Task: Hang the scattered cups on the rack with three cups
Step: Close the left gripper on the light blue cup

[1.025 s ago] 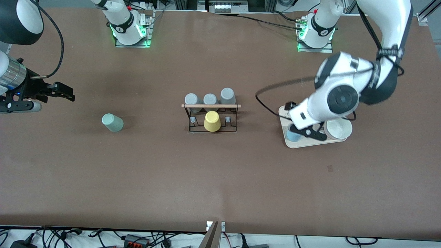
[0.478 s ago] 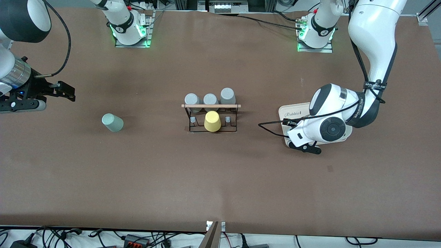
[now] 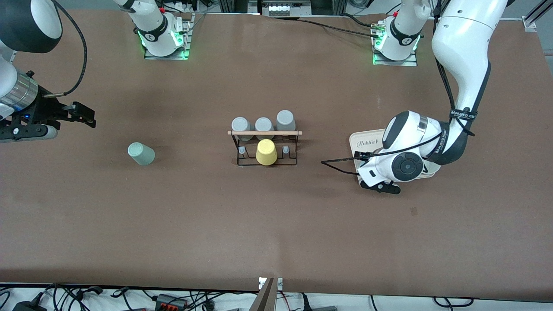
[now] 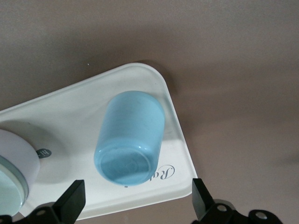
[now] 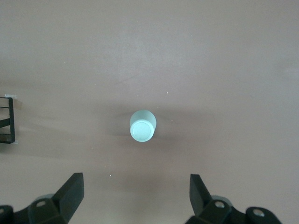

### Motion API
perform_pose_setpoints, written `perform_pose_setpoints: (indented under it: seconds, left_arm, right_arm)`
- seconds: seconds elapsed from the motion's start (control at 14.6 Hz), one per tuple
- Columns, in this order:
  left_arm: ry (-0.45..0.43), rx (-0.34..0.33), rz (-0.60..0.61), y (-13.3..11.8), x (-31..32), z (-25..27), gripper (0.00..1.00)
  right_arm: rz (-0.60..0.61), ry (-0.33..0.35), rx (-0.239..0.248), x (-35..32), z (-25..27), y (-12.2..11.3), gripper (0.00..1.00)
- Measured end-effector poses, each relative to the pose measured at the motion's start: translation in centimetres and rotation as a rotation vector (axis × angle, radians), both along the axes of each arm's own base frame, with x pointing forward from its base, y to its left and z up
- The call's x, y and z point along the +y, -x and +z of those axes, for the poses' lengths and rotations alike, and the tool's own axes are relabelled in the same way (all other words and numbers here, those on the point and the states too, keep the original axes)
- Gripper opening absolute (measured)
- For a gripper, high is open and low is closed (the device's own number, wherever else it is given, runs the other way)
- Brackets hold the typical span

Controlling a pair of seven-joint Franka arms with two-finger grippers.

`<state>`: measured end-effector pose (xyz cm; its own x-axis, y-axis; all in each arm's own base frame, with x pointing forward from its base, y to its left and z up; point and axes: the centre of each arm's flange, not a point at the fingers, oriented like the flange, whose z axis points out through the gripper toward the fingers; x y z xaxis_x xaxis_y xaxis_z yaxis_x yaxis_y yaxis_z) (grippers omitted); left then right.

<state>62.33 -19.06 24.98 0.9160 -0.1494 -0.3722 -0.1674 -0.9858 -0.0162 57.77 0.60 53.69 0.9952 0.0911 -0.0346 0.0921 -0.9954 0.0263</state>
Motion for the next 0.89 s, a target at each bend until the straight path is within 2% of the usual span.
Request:
perform_pose_setpoints:
  seconds: [0.48,0.89]
  left_arm:
    - [0.016,-0.032,0.014,-0.7,0.1,-2.1,1.00]
    - [-0.027,-0.048,-0.019,-0.9,0.9,-2.9,0.98]
  right_arm:
    - [-0.001,-0.004,-0.018,0.0,0.6,0.0,1.00]
    - [-0.002,-0.004,-0.016,0.0,0.6,0.0,1.00]
